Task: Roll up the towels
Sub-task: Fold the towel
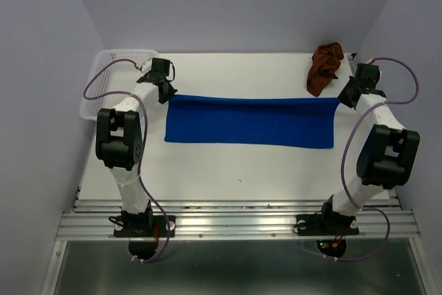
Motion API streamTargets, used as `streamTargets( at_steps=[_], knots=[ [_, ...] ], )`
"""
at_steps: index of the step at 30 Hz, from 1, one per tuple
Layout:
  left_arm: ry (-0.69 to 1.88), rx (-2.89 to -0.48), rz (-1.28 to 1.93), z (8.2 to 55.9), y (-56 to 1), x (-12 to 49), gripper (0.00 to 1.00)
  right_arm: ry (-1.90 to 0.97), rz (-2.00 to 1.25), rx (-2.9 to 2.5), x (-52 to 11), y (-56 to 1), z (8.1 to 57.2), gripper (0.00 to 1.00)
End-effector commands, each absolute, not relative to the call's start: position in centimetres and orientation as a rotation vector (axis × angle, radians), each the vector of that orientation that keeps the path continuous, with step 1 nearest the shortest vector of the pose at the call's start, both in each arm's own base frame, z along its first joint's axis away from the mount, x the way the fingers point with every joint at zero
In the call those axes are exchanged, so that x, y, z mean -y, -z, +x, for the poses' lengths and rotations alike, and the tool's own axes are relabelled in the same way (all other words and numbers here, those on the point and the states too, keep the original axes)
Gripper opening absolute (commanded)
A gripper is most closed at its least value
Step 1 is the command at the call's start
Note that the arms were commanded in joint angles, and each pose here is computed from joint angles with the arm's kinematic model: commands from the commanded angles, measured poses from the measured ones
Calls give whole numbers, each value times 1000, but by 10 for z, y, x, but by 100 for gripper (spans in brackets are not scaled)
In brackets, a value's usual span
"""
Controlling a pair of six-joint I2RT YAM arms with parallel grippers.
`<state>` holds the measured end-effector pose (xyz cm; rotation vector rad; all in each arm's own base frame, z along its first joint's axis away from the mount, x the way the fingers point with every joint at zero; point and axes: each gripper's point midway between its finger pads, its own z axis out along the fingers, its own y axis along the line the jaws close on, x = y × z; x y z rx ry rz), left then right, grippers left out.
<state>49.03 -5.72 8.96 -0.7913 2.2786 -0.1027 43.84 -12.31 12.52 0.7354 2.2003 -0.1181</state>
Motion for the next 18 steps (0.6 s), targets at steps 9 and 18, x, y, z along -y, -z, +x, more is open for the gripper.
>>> streamTargets(
  at_steps=[9,18],
  knots=[
    [53,-2271,-794,437,-115,38,0,200,833,-2176,130,-141,378,1],
    [38,-2287,-816,401,-106,33,0,193,884,-2192,125,-134,352,1]
  ],
)
